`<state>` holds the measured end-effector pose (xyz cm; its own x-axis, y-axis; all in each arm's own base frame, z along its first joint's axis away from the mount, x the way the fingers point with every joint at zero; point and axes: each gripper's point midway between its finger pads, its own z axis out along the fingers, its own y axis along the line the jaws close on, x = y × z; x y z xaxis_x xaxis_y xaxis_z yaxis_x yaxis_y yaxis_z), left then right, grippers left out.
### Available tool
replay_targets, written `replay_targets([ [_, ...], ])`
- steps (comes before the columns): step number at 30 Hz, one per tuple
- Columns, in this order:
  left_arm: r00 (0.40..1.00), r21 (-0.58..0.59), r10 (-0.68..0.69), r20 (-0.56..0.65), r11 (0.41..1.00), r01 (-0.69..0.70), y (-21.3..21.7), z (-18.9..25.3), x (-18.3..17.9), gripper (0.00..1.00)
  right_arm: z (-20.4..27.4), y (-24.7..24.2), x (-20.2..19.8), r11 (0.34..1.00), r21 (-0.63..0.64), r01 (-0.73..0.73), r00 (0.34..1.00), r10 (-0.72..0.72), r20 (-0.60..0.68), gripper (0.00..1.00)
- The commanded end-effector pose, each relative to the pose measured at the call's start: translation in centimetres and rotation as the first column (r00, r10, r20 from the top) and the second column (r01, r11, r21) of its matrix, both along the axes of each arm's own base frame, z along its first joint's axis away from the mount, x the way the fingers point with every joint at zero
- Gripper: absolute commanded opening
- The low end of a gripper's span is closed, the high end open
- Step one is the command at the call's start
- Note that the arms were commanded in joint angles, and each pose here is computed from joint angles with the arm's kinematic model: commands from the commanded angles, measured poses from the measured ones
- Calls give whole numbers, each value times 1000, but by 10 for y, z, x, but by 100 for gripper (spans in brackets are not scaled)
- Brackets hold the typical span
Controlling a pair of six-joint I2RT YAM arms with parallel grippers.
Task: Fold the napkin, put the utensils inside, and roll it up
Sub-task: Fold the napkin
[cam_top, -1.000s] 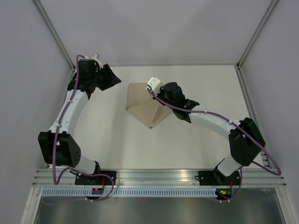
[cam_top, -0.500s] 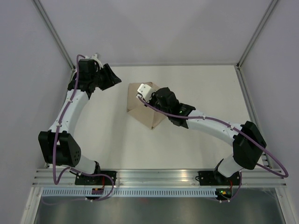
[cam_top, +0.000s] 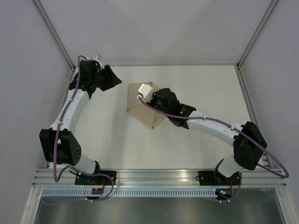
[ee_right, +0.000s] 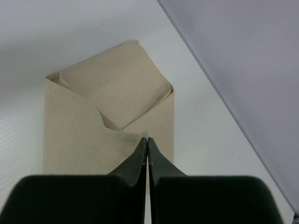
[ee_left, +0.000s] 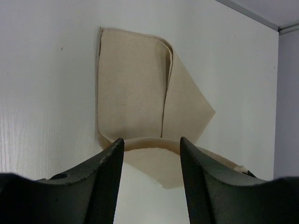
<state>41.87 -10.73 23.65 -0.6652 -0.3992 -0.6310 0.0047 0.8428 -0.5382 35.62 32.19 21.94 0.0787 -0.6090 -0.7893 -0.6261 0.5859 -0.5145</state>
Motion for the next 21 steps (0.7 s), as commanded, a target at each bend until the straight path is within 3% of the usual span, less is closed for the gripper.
replay_targets([
  [1, 999, -26, -46, 12, 999, 46, -7, 1, 1, 56, 15, -19, 10, 998, 7, 64, 996, -64, 54, 1],
  [15, 996, -41, -94, -7, 995, 94, -14, -21, -5, 56, -50, -58, 44, 987, -75, 141, 990, -143, -14, 0],
  [21, 989, -61, -143, 43, 987, 146, -22, -27, -17, 55, -86, -71, 61, 981, -110, 159, 984, -167, -64, 0],
])
